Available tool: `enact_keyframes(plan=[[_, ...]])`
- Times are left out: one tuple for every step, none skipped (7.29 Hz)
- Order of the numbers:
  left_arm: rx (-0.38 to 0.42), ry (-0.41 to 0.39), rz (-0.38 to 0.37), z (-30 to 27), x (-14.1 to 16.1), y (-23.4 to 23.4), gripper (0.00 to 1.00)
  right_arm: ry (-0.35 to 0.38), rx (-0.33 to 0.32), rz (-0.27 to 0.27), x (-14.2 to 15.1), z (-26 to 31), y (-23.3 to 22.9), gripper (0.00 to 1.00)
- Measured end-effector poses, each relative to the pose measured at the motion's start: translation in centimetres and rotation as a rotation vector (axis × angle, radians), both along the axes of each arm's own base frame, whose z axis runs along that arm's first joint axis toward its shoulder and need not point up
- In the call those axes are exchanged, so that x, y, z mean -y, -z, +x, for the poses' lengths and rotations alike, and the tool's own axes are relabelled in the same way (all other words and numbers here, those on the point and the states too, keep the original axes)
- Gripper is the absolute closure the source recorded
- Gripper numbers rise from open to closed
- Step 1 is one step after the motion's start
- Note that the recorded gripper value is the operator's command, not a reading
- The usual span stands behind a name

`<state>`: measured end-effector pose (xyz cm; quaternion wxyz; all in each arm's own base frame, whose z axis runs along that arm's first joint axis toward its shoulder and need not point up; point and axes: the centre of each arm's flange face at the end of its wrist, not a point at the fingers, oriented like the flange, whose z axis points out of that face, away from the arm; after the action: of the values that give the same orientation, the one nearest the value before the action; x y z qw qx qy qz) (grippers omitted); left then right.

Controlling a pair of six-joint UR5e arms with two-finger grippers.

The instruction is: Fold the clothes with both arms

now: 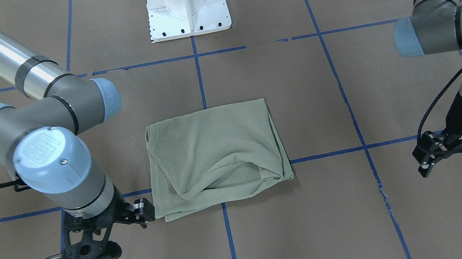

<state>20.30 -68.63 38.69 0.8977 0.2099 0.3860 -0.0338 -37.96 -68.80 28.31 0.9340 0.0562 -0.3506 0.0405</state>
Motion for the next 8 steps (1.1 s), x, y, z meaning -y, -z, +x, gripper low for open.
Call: enact_keyframes(plan=[[0.036,-0.039,0.029,-3.9,0.0,-2.6,0.00,0.036,-0.012,0.021,-0.3,5.7,-3.8,0.00],[0.055,-0.084,0.049,-8.7,-0.6,-5.5,0.00,0.081,-0.015,0.042,-0.7,12.3,-8.3,0.00],[0.077,-0.141,0.072,-13.3,-2.0,-9.4,0.00,0.120,-0.012,0.061,-1.4,18.8,-12.7,0.00],[0.106,-0.176,0.095,-17.9,-3.7,-13.0,0.00,0.161,-0.003,0.077,-2.9,24.8,-17.2,0.00],[0.124,-0.178,0.090,-21.5,-5.5,-16.0,0.00,0.206,0.008,0.092,-4.7,30.0,-21.3,0.00],[0.128,-0.175,0.068,-23.4,-7.6,-18.6,0.00,0.234,0.021,0.090,-6.8,34.1,-24.8,0.00],[0.124,-0.175,0.062,-24.0,-9.1,-19.7,0.00,0.242,0.035,0.073,-8.8,36.3,-27.6,0.00],[0.124,-0.179,0.053,-24.1,-10.0,-20.6,0.00,0.249,0.041,0.060,-10.5,36.9,-29.7,0.00]])
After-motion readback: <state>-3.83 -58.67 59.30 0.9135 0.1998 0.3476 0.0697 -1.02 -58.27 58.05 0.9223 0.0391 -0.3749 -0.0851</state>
